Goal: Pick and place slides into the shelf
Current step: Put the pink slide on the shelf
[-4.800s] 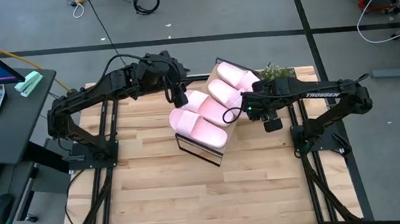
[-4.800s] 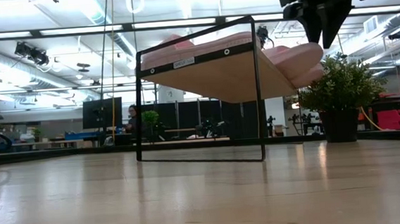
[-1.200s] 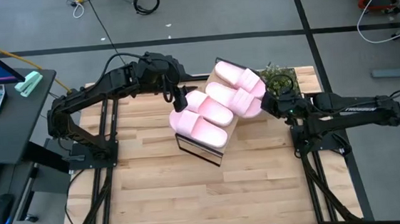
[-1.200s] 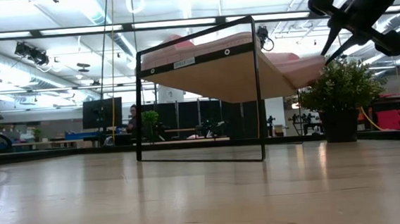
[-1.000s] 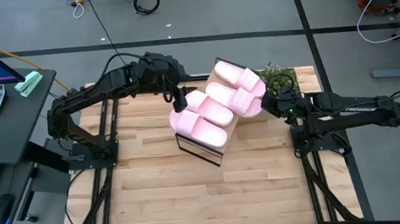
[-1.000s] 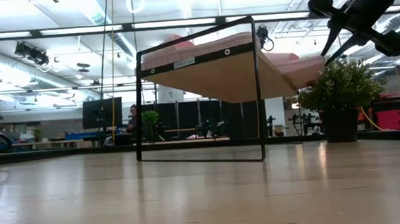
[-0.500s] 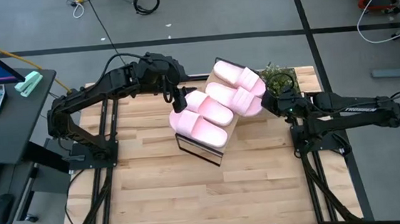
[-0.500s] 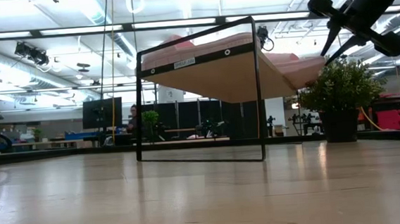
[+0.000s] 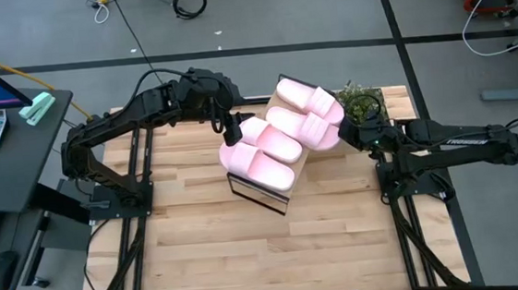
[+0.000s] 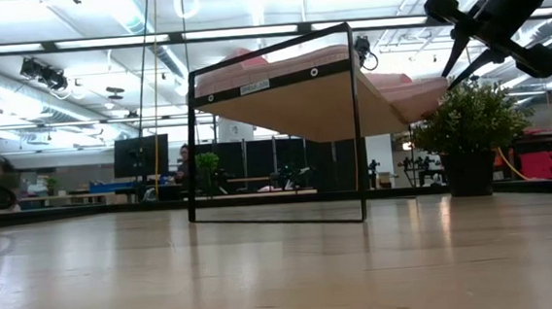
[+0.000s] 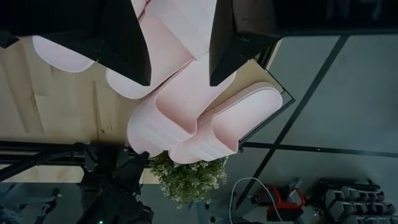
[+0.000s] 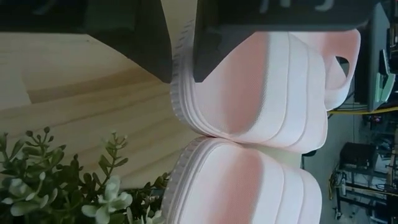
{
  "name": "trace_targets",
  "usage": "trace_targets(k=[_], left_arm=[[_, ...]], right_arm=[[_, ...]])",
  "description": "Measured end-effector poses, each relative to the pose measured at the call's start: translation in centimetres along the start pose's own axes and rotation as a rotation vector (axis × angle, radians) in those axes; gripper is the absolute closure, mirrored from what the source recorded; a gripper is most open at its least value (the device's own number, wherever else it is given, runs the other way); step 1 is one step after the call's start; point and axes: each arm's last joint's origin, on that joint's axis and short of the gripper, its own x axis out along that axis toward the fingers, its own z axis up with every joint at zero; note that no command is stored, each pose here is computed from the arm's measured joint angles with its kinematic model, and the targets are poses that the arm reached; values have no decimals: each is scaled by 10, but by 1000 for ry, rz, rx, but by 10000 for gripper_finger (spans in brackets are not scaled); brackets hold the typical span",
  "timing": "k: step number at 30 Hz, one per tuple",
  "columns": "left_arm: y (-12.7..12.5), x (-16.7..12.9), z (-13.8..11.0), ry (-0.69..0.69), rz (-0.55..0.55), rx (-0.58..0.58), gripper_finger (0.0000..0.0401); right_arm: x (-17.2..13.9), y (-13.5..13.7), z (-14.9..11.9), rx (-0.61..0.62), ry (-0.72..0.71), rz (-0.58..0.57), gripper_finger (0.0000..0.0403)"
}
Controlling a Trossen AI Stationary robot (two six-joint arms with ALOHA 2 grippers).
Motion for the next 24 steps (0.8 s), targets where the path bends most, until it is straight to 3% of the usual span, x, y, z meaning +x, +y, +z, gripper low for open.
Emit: trace_targets(k=[8,17,24], left_arm=[[0,0,0,0,0,-1,236],[0,0,-2,19,-2,1,235],[-3,11,-15,66,-8,-2,234]], right_arm=[[1,1,1,8,-10,3,336],[-4,5,3,-67,-21,40,334],[-6,5,3,-101,17,26,297]])
